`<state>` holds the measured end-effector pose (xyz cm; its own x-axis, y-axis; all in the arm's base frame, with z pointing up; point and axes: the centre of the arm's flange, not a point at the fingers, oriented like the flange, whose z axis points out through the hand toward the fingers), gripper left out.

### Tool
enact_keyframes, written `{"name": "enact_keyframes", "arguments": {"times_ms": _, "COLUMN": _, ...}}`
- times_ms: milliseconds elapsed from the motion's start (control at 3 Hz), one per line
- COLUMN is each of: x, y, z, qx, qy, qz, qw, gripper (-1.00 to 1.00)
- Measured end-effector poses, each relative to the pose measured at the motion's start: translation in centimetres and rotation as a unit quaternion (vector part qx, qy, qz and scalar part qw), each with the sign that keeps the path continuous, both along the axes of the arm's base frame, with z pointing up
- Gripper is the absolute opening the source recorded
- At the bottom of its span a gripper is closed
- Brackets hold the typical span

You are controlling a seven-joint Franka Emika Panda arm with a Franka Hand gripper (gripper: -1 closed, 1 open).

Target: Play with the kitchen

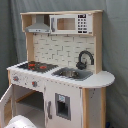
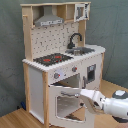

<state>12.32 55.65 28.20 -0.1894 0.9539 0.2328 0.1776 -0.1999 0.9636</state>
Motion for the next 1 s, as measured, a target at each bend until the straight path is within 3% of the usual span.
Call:
{"name": "enact_keyframes", "arguments": {"times_ms": 667, "x": 0.6, "y": -3.8, "z": -3.4, "qx": 0.044, "qy": 0.025, "qz": -0.04, "qw": 0.9979, "gripper": 1.0}}
{"name": "enact_keyframes", "arguments": {"times_ms": 1000, "x": 1.8, "y": -5.8, "z": -4.8, "qx": 0.075, "qy": 0.037, "qz": -0.076, "qw": 0.9936, "gripper": 1.0}}
